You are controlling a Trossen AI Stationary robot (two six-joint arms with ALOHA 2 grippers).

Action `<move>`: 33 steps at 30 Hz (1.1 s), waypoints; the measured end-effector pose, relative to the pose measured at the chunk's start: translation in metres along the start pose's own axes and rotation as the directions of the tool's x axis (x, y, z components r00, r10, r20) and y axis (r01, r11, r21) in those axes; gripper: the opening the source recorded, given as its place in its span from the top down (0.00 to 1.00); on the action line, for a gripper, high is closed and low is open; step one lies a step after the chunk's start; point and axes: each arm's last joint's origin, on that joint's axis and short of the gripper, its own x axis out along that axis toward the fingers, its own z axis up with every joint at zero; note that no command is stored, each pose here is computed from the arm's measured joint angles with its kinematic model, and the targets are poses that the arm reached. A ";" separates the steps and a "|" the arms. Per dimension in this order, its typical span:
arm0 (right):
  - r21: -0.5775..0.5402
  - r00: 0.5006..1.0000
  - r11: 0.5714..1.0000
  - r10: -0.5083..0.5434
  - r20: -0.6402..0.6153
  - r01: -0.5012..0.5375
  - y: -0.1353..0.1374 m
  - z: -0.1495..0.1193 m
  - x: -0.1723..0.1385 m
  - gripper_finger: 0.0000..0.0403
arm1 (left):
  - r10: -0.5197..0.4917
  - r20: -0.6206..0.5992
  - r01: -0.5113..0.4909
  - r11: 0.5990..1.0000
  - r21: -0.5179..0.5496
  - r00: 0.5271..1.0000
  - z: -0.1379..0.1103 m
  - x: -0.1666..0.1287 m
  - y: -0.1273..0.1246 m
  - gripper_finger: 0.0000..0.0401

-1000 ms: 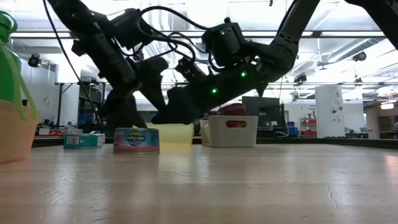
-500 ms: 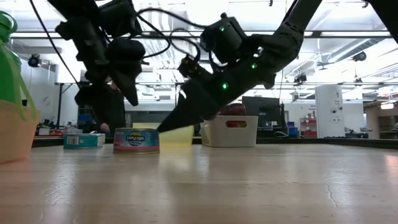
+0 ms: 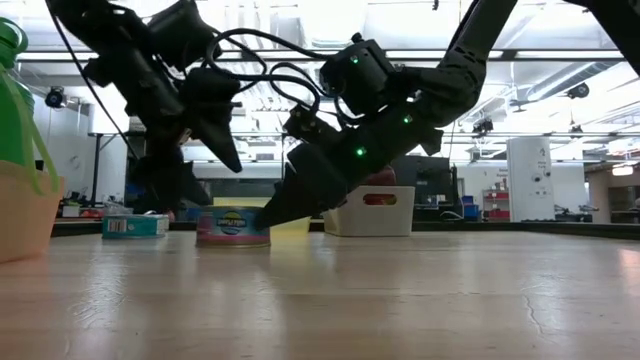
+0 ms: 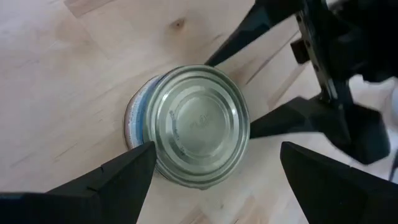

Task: Pick & Place Food Item
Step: Put the blue and pink tuna can into the yellow bin

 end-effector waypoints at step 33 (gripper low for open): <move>0.006 1.000 1.000 -0.003 0.029 0.003 0.000 -0.024 0.023 0.24 | 0.028 0.033 -0.026 0.998 -0.049 0.999 -0.003 0.019 0.010 0.12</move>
